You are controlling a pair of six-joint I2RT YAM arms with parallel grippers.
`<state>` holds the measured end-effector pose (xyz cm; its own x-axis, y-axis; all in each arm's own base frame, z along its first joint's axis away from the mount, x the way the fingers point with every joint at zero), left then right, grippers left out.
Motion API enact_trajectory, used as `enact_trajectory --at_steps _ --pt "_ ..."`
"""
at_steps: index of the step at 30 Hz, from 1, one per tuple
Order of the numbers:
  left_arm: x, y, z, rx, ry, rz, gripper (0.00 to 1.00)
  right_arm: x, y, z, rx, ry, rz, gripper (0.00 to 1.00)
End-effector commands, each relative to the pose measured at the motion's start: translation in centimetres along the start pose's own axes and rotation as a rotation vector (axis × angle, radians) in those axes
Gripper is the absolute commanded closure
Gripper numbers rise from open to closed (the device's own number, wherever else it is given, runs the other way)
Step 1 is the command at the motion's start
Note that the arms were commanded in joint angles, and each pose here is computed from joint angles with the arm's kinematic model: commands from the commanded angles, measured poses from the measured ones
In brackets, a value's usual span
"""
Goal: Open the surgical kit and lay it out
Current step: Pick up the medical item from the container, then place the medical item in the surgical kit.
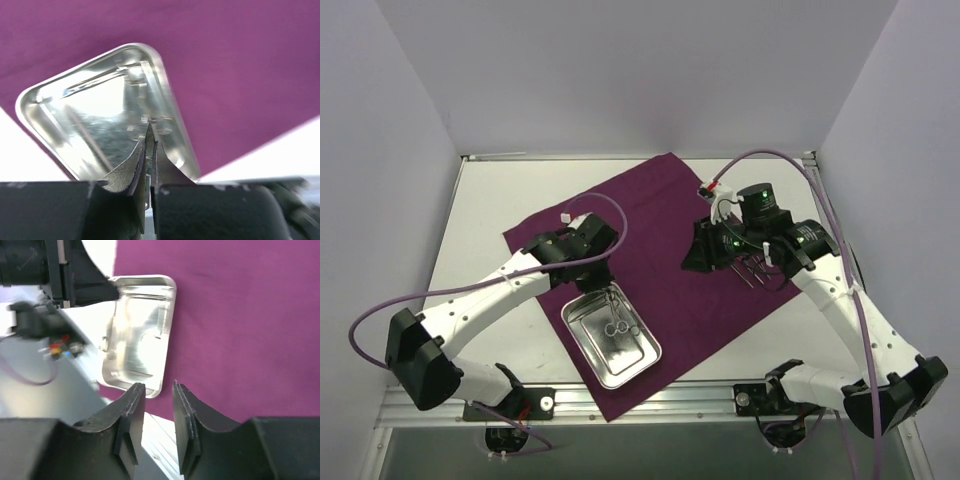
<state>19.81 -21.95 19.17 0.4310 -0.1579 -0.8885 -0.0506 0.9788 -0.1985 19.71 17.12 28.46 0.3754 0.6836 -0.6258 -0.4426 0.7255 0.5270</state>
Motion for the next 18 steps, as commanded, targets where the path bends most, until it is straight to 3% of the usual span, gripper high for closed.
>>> enact_trajectory --at_steps 1,8,11,18 --pt "-4.3 -1.8 1.8 0.013 -0.067 -0.16 0.98 1.4 2.8 0.2 -0.049 0.04 0.281 0.7" --pt "-9.3 -3.7 4.4 0.106 -0.188 -0.395 0.98 3.8 4.5 1.7 0.074 0.085 0.457 0.69" --pt "-11.0 -4.7 5.7 0.119 -0.24 -0.539 0.98 3.3 5.3 2.0 0.03 0.102 0.532 0.7" --pt "-14.1 -6.1 7.0 0.171 -0.307 -0.697 0.98 2.5 6.9 2.6 -0.011 0.117 0.66 0.68"
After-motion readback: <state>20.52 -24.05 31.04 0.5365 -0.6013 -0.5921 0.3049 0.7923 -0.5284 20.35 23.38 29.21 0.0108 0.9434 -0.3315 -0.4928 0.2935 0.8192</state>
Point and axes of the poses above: each gripper's point midway between its finger pads, its own x axis out along the fingers, its own y axis along the line the jaws close on, z = x × y, the point moved 5 cm from there along -x, back along the fingers, and after that the axes turned 10 degrees about x, right-handed, at the moved point
